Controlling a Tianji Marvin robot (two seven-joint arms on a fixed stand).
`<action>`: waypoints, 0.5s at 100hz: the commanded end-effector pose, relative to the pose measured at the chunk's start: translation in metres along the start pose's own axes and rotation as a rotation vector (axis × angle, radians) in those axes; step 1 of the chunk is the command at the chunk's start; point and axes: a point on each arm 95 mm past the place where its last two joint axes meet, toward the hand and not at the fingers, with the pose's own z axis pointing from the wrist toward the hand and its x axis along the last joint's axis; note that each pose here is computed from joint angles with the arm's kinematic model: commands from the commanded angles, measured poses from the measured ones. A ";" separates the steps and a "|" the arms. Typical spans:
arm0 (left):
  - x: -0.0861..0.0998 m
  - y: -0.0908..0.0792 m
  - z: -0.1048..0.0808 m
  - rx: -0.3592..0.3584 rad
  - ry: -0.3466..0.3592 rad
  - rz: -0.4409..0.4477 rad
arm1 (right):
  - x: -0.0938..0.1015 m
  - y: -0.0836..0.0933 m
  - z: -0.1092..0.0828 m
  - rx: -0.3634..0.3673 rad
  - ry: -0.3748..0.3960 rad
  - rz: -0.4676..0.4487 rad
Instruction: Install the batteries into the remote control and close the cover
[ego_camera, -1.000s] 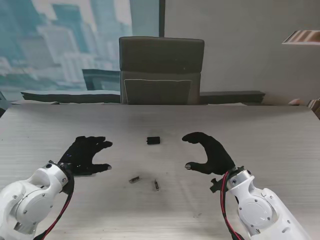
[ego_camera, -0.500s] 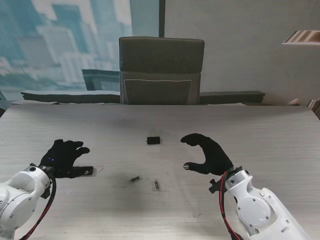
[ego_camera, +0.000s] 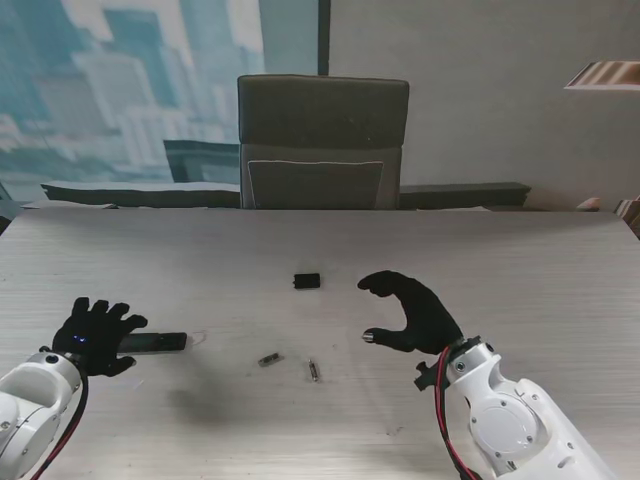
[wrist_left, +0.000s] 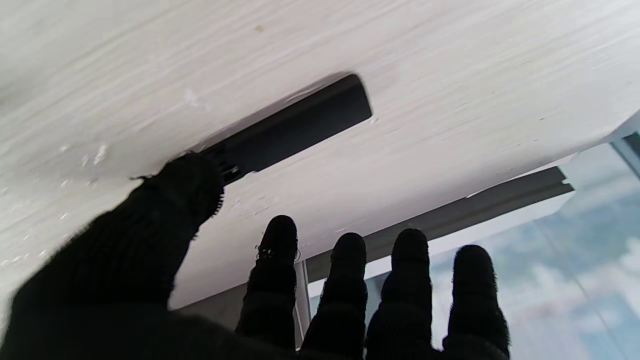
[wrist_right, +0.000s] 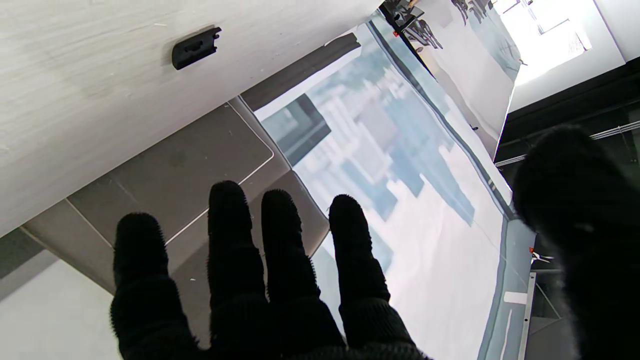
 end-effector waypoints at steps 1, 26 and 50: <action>-0.001 0.014 0.001 -0.038 -0.018 0.013 | 0.001 -0.004 -0.001 0.022 -0.003 0.006; -0.003 0.025 0.015 -0.034 -0.057 0.004 | 0.003 -0.007 0.000 0.027 -0.007 0.014; -0.001 0.027 0.032 -0.063 -0.061 0.005 | 0.002 -0.009 0.000 0.034 -0.008 0.017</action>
